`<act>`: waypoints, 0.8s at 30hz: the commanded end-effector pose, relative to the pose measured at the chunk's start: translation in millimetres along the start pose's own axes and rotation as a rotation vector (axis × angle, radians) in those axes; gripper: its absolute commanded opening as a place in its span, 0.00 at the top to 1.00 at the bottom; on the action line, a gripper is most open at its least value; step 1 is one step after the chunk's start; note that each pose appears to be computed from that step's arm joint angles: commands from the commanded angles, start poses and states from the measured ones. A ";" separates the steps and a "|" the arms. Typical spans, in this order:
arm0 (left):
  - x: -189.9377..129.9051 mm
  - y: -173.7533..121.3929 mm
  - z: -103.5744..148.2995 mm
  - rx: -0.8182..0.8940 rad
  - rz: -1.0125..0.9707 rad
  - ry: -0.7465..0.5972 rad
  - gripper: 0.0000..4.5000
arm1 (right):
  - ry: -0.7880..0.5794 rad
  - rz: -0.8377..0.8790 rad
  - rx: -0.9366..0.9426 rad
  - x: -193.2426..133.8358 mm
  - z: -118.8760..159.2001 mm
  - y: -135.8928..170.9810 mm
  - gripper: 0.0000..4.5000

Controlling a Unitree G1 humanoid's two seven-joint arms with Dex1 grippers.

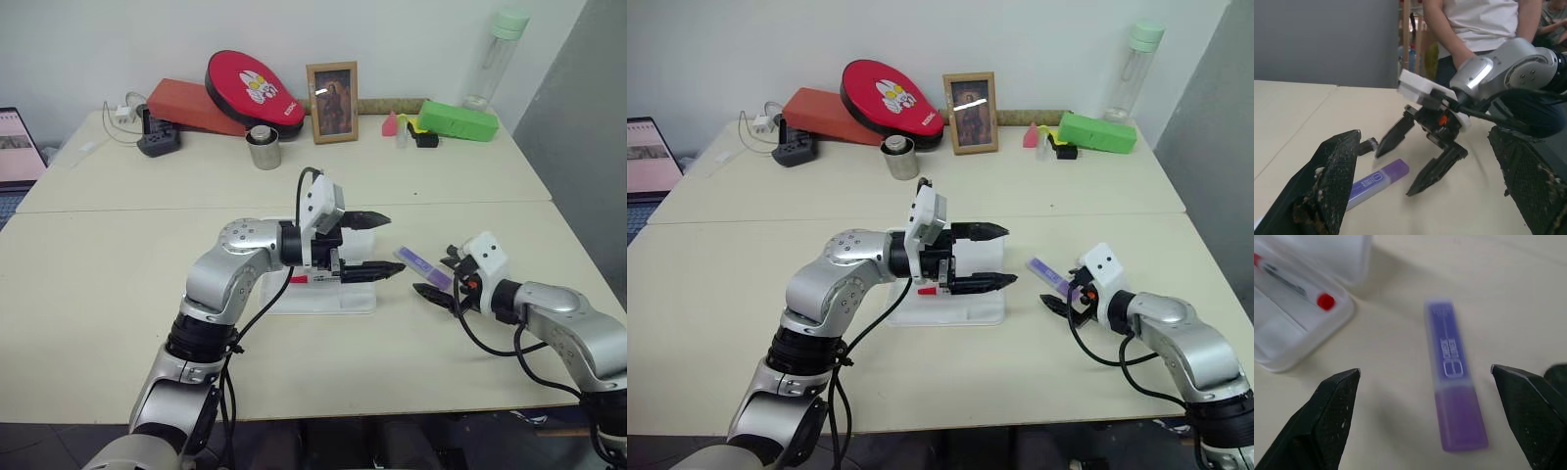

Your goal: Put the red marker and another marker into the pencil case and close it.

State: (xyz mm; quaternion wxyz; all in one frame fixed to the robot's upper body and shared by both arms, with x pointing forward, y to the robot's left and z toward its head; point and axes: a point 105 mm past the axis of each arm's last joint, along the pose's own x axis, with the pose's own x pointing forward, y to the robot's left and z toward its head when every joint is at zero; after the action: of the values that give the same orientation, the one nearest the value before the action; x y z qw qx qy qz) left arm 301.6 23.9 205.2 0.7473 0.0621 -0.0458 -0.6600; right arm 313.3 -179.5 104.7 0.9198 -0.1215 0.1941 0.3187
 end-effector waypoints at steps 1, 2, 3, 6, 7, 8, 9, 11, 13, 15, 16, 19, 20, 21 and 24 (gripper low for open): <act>-4.2 -2.5 9.8 0.068 0.019 -0.026 0.01 | 0.037 -0.023 -0.003 8.4 -2.0 -10.4 0.00; -5.2 -1.8 9.1 0.084 0.033 -0.023 0.01 | 0.069 -0.039 0.004 11.9 -8.1 -13.7 0.00; -5.8 -0.4 9.6 0.098 0.050 -0.027 0.01 | 0.089 -0.048 0.011 14.2 -11.8 -15.2 0.00; -6.8 1.6 10.2 0.110 0.072 -0.034 0.01 | 0.105 -0.046 0.026 16.6 -14.2 -15.2 0.00; -7.1 1.5 9.9 0.111 0.071 -0.033 0.01 | 0.108 -0.044 0.027 16.7 -14.4 -15.0 0.00; -7.5 1.0 9.0 0.111 0.070 -0.029 0.00 | 0.112 -0.045 0.035 16.8 -15.0 -15.0 0.04; -8.0 0.9 7.9 0.113 0.071 -0.023 0.00 | 0.117 -0.043 0.041 16.9 -15.9 -14.3 0.08; -8.3 0.7 6.9 0.119 0.073 -0.016 0.00 | 0.121 -0.041 0.045 17.2 -16.9 -13.8 0.17; -9.6 0.1 7.2 0.120 0.071 -0.017 0.00 | 0.123 -0.040 0.037 17.7 -16.5 -13.7 0.28; -10.5 0.6 7.3 0.122 0.074 -0.014 0.00 | 0.122 -0.043 0.037 18.0 -15.7 -14.3 0.38; -11.0 1.2 7.4 0.125 0.076 -0.014 0.00 | 0.120 -0.043 0.037 18.0 -14.8 -14.3 0.44; -12.8 7.4 8.6 0.132 0.108 -0.013 0.00 | 0.102 -0.043 0.032 18.5 -9.3 -14.4 0.56; -12.8 8.3 8.7 0.132 0.112 -0.014 0.00 | 0.100 -0.042 0.029 18.6 -8.4 -14.3 0.61; -12.5 8.5 8.6 0.133 0.114 -0.014 0.00 | 0.097 -0.037 0.020 18.6 -7.2 -13.6 0.66; -12.4 7.2 8.9 0.125 0.111 -0.017 0.00 | 0.067 -0.029 -0.019 17.5 1.3 -13.1 0.76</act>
State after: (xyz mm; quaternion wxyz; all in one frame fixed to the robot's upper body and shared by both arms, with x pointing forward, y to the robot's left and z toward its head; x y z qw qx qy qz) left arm 308.2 37.0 202.8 0.7793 0.0907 -0.0711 -0.6160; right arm 334.4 -183.3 93.6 0.9191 -0.1308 0.2321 0.2903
